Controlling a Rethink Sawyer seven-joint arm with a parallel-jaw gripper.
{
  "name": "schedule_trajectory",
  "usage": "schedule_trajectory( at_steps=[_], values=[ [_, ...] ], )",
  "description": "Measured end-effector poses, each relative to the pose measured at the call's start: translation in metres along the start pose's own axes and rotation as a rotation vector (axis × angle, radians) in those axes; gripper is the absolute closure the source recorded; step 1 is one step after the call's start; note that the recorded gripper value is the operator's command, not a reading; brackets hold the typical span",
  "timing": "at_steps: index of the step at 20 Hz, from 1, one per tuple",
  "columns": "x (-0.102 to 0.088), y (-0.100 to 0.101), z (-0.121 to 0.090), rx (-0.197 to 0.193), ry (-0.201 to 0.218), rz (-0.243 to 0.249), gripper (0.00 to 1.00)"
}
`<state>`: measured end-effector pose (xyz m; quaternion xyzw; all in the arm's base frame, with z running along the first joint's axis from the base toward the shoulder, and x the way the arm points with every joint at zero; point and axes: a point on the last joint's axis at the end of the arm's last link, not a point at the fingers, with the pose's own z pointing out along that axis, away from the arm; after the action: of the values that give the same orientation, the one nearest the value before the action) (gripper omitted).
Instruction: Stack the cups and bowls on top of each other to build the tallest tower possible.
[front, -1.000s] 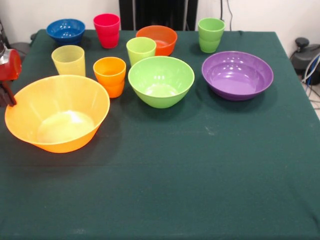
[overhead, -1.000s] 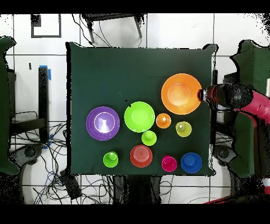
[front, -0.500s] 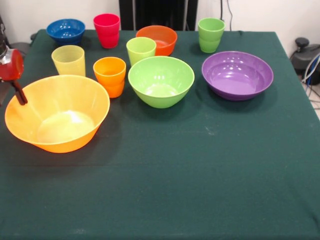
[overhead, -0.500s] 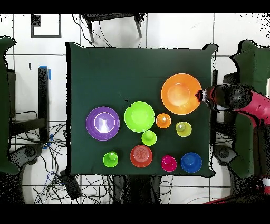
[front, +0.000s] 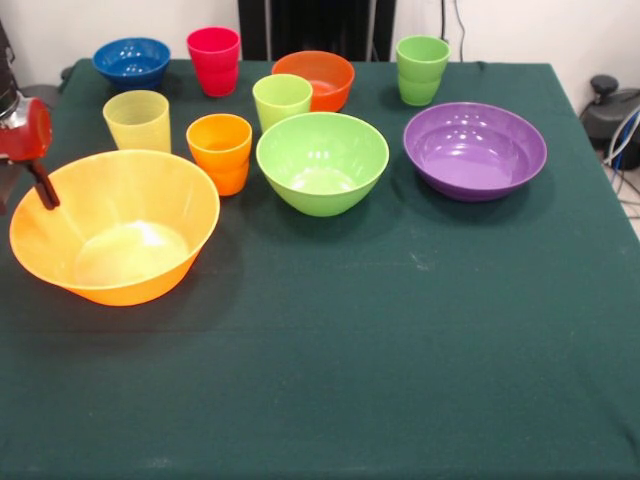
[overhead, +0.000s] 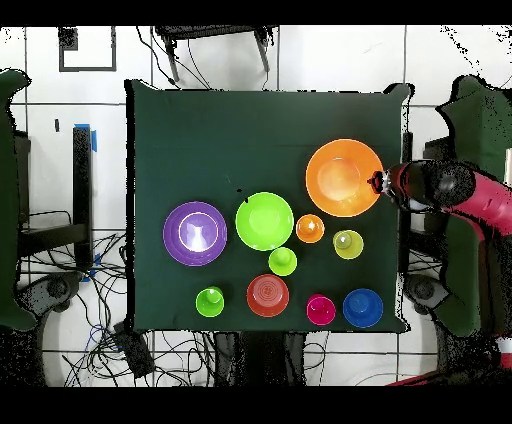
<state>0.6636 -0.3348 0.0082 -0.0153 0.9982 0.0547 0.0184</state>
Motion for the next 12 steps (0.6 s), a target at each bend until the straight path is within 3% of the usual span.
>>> schedule_trajectory(
  at_steps=[12],
  values=[
    [0.0027,-0.0003,0.0020,-0.001,-0.002,0.000,0.00]
  ],
)
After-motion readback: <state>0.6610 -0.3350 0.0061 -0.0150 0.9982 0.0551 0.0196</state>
